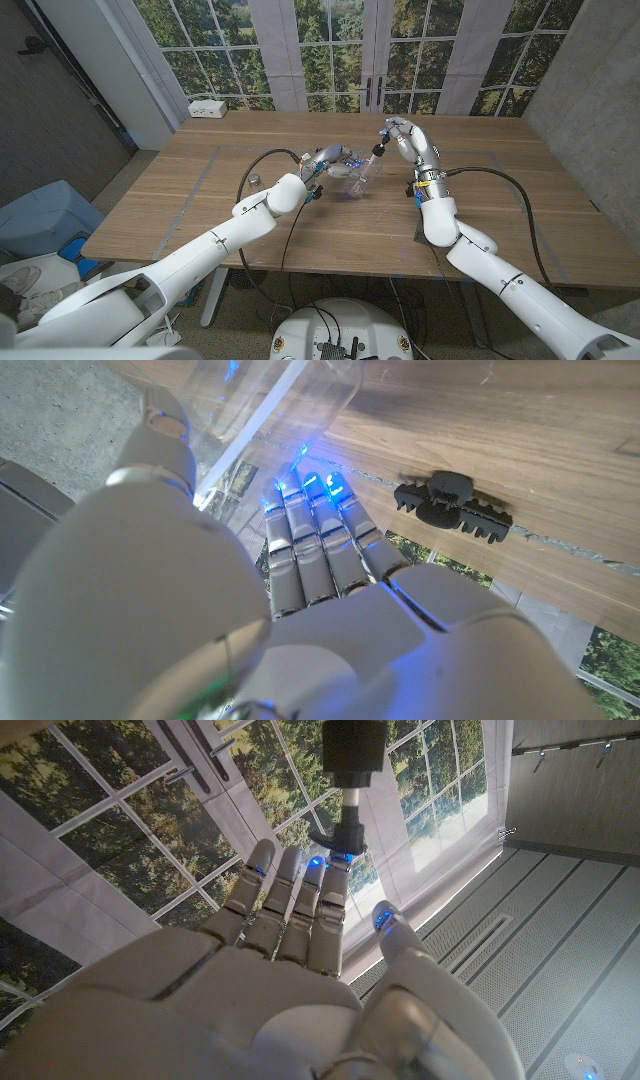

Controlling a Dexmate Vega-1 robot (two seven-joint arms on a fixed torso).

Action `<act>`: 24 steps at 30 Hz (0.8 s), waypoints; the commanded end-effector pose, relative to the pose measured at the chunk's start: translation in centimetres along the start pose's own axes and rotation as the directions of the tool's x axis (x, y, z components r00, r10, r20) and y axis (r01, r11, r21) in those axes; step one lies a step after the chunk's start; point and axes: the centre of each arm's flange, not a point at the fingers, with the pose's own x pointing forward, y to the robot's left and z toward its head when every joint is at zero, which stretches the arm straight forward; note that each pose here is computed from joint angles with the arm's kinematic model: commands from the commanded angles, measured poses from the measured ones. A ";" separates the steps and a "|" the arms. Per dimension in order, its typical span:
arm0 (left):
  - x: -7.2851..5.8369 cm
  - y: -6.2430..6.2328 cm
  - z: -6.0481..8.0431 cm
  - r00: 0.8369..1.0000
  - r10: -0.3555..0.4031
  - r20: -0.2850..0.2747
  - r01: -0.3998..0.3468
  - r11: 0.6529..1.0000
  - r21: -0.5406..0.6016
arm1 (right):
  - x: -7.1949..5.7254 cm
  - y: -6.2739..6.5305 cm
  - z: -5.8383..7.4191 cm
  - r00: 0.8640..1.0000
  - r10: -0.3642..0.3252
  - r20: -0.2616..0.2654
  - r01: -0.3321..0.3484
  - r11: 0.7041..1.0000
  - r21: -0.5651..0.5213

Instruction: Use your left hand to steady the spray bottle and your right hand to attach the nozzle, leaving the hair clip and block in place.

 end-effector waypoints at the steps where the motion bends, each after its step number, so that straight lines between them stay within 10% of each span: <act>1: 0.1 0.1 -0.1 1.000 0.015 0.000 -0.015 1.000 -0.008 | -0.6 -0.5 -0.5 0.997 -0.071 -0.036 0.070 0.997 -0.034; 17: 0.3 -0.1 -0.4 0.998 0.054 -0.017 -0.055 0.998 -0.031 | -1.4 -1.1 -0.8 0.992 -0.121 -0.019 0.120 0.991 -0.065; 24: 0.5 -0.2 -0.4 0.999 0.049 -0.018 -0.049 0.998 -0.030 | -1.1 -0.7 -0.7 1.000 -0.001 0.023 0.002 0.999 -0.053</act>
